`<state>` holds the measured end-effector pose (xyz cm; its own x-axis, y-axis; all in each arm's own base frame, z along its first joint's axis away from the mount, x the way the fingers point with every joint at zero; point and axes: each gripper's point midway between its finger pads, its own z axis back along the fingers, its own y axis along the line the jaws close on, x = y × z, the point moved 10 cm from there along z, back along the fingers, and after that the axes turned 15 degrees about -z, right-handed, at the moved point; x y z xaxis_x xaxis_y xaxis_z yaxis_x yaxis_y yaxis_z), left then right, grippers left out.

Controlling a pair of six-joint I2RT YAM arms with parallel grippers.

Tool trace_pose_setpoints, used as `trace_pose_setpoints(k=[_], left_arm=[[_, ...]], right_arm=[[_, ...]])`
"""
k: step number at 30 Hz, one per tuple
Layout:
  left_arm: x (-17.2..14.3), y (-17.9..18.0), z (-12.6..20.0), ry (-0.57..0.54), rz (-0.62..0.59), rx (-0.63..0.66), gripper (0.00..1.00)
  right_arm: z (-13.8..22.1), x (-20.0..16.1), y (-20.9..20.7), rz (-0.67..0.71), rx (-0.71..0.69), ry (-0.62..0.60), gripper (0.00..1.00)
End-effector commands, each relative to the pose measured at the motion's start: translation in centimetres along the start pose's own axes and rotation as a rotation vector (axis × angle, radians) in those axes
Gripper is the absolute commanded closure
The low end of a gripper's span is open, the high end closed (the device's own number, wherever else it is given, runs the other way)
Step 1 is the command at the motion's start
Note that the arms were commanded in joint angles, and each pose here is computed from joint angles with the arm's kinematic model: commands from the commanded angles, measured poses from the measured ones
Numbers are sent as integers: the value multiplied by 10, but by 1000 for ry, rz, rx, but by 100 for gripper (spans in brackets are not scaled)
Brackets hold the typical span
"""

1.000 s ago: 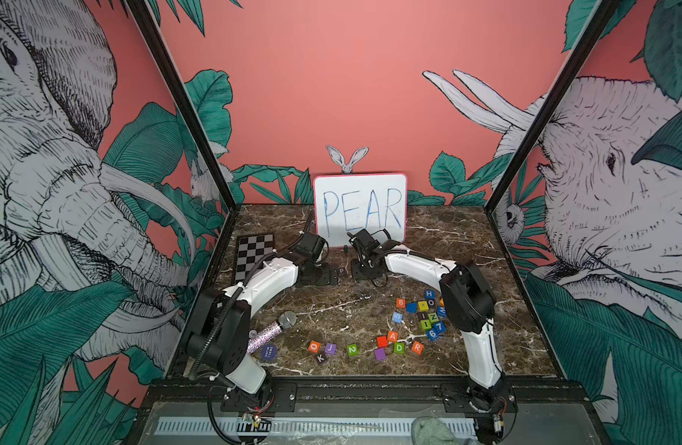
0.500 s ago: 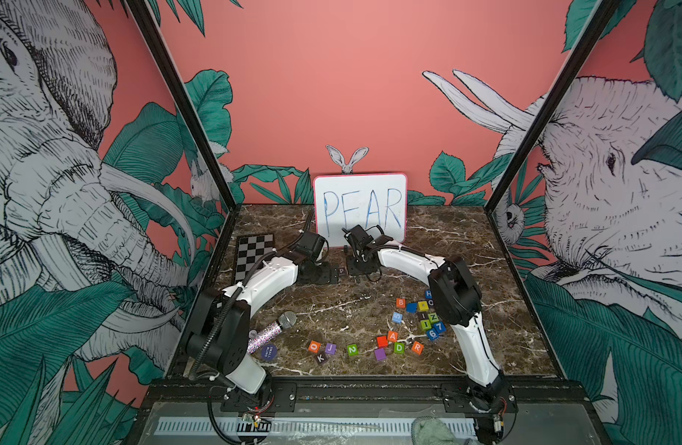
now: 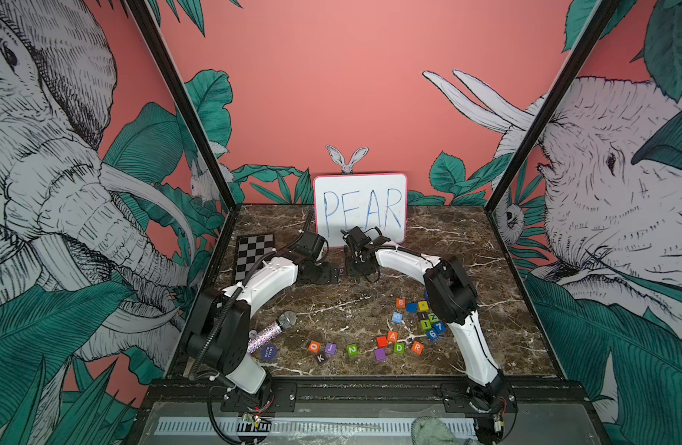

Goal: Spell the uppercase word “pear” with letter blocks
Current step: Place the letter block at the center of the board.

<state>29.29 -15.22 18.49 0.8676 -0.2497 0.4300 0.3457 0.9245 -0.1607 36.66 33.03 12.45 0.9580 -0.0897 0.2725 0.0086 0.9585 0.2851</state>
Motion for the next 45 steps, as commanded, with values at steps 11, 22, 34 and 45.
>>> trace_pose_setpoints(k=[11, 22, 34, 45], left_arm=[[-6, 5, 7, -13, 11, 4, 1], [-8, 4, 7, -22, 19, -20, 1], [-8, 3, 4, -23, 22, -39, 1], [-12, 4, 5, -26, 22, -32, 1]], right_arm=[[-1, -6, 12, -4, 10, 13, 73], [10, -1, 8, -27, -32, -32, 73], [5, 3, 7, -86, -42, -48, 72], [0, 1, 2, -120, -50, -46, 70]])
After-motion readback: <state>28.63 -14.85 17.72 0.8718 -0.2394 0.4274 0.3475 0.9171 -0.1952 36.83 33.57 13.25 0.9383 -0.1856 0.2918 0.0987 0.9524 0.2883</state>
